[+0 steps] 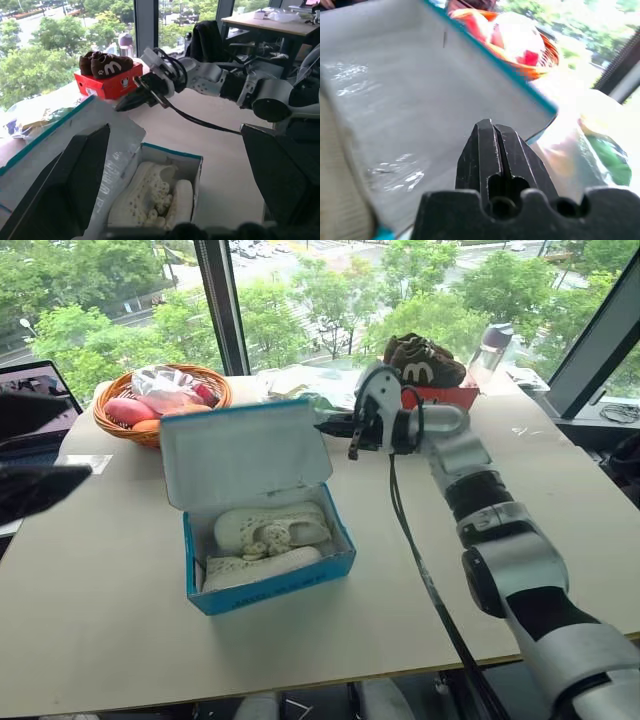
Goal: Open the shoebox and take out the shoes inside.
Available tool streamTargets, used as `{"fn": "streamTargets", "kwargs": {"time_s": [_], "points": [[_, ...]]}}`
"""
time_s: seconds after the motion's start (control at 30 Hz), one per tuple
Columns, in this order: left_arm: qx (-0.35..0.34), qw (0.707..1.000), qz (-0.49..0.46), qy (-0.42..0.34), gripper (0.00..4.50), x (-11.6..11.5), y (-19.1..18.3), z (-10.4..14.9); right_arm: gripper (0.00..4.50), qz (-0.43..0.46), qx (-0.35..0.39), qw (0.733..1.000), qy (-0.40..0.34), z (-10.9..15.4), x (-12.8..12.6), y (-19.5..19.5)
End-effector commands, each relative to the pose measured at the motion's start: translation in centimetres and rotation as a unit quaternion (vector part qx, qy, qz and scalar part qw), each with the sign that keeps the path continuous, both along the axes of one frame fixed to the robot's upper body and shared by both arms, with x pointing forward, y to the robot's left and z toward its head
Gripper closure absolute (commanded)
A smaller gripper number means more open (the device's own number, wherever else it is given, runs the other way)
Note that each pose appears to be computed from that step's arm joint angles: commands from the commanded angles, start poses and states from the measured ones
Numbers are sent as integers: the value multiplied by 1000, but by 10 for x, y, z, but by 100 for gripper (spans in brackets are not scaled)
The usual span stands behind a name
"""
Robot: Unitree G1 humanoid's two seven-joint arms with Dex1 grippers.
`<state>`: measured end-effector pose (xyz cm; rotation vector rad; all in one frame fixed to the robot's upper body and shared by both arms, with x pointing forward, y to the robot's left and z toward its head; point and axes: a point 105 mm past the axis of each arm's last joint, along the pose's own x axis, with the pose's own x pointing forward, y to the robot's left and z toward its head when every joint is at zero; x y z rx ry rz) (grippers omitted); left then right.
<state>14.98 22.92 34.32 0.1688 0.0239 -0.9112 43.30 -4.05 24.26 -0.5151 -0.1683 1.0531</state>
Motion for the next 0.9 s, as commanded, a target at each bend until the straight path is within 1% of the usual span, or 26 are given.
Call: {"fn": "streamTargets", "kwargs": {"time_s": [0.03,0.1,0.17,0.23,0.3,0.33,0.37,0.43,0.5,0.53,0.57,0.67,0.7,0.73,0.9], "points": [[62,995,55,60,4,3,6,-35,450,76,8,996,-37,26,-17,7],[95,990,74,74,4,11,12,-51,450,153,-22,988,-26,22,-38,6],[110,989,70,75,4,16,16,-58,450,204,-54,977,-30,15,-56,4],[109,990,48,70,4,21,14,-59,450,221,-73,972,-28,10,-68,4],[112,991,32,66,4,27,14,-59,450,237,-99,966,-21,-3,-80,5],[120,990,31,67,0,30,15,-61,394,243,-117,963,-18,-11,-86,5],[128,989,25,71,0,33,16,-63,379,246,-131,960,-16,-18,-90,6],[134,988,14,74,0,37,18,-66,307,243,-146,959,-17,-28,-93,8],[141,987,6,73,0,41,19,-66,235,238,-152,959,-26,-32,-94,10],[143,987,2,73,0,42,19,-65,211,237,-152,959,-28,-32,-94,12],[146,987,-1,72,0,42,19,-65,166,236,-152,959,-30,-33,-94,13],[156,985,-2,72,0,45,22,-65,70,213,-157,961,-76,-35,-86,23],[160,984,-2,73,0,45,22,-66,30,206,-159,962,-86,-36,-84,26],[162,984,-3,72,0,46,22,-66,3,203,-161,961,-95,-38,-83,28],[169,984,0,64,0,48,24,-66,3,192,-155,961,-124,-42,-80,41]]}}
